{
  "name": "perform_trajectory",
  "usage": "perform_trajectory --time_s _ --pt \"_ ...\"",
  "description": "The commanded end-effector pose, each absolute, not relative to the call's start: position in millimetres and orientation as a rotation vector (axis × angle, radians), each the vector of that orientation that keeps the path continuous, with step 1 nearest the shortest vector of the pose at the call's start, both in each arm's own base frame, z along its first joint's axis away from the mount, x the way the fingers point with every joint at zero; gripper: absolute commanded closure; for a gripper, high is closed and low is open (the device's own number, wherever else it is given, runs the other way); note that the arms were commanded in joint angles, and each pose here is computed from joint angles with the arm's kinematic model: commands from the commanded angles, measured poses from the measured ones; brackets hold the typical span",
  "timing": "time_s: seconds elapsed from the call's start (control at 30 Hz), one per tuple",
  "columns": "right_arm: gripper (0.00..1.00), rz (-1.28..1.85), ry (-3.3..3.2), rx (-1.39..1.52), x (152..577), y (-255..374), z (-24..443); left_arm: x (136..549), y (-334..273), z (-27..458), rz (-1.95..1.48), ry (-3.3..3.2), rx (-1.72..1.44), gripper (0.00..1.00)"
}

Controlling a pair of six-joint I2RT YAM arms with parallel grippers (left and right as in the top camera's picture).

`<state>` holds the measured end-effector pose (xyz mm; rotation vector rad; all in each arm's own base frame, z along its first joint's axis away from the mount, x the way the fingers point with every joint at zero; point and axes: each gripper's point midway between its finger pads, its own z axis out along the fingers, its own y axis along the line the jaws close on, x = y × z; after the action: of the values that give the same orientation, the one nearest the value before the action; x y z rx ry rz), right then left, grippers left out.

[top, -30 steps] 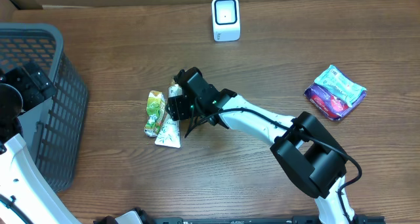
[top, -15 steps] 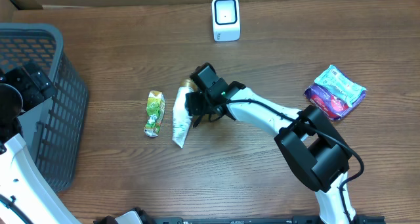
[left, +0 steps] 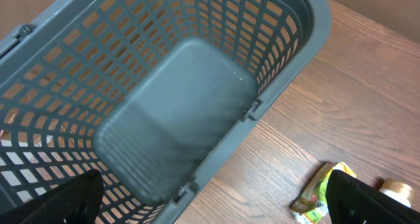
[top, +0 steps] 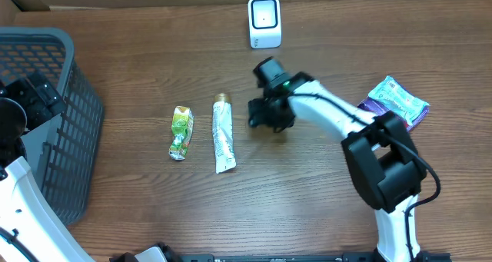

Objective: Scan the item barcode
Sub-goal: 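Grasp the white tube with the right gripper and pull it right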

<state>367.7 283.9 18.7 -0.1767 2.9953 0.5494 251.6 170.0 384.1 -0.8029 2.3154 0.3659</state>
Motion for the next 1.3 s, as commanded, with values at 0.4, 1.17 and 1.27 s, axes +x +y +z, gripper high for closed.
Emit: perform_trajectory --time_s 0.4,1.17,1.27 --pt "0.02 0.935 2.823 -0.483 356 359 46 251 171 388 0.37 2.297 -0.816 0.01" --pt "0.18 1.01 2.745 -0.345 351 378 4 251 171 388 0.37 2.297 -0.816 0.0" --pt "0.37 1.012 2.758 -0.321 351 378 -2 251 171 388 0.37 2.297 -0.816 0.01"
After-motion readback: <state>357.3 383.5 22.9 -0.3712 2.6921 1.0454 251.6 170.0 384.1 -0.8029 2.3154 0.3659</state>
